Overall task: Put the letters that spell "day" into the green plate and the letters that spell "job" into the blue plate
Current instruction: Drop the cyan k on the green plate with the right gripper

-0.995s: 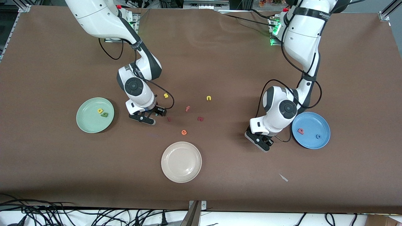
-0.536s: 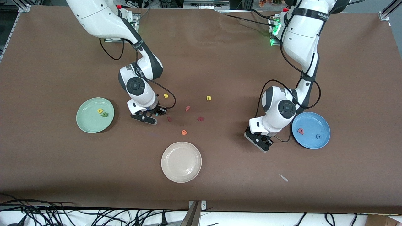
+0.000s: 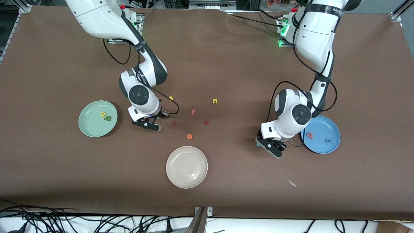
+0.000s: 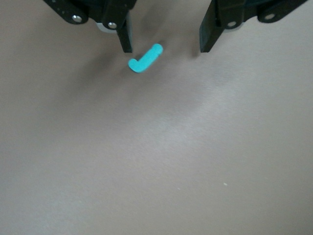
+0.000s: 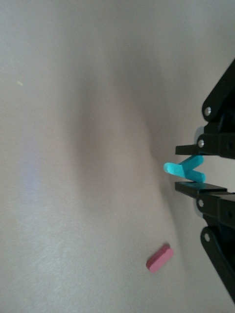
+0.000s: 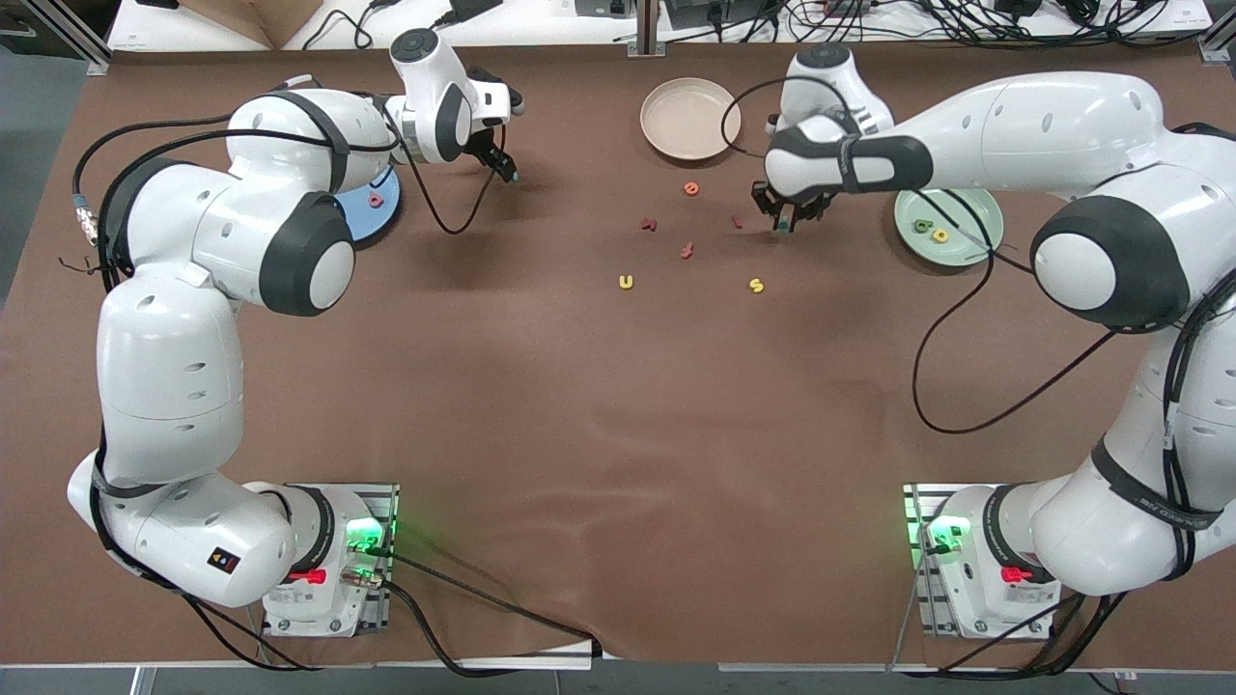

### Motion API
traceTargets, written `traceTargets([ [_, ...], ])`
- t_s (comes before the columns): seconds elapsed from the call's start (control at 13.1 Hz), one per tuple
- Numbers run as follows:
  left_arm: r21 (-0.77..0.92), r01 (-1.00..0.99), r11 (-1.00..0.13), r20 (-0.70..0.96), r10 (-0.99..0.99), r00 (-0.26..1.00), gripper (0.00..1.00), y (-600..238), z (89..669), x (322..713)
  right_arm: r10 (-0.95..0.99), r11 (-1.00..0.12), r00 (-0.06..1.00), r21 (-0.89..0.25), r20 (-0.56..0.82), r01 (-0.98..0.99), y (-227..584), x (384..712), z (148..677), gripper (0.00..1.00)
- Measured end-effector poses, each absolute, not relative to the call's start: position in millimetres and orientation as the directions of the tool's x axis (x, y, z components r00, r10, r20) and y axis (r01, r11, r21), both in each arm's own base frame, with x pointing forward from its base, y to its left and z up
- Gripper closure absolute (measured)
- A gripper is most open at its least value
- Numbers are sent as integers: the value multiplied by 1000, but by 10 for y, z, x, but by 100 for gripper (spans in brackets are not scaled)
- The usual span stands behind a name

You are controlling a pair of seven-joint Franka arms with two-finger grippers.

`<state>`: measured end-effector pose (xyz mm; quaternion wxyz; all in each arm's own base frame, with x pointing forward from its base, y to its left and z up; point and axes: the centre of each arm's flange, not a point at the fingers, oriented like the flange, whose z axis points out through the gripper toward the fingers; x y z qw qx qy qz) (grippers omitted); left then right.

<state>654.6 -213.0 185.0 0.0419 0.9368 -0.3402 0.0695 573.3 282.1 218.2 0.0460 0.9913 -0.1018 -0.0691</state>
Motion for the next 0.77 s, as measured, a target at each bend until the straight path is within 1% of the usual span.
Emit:
traceTargets([
  [0.15,37,-652,-757,144,-642,753,36,-2196,1783,6469,-110,-988,977,129,-181,-87,2565,5853,2348,74],
  [0.23,39,-656,-753,139,-646,750,33,-2227,1760,6440,-55,-990,975,142,-216,-25,2359,5892,2437,74],
  [0.31,40,-659,-751,136,-650,748,33,-2253,1748,6422,-11,-989,971,147,-240,25,2154,5932,2560,74],
  [0.54,39,-667,-744,135,-658,741,33,-2268,1738,6414,64,-983,959,150,-276,109,1610,5987,2986,74],
  [0.77,34,-671,-741,134,-662,738,34,-2256,1693,6413,122,-976,951,138,-285,167,1115,5989,3100,74],
])
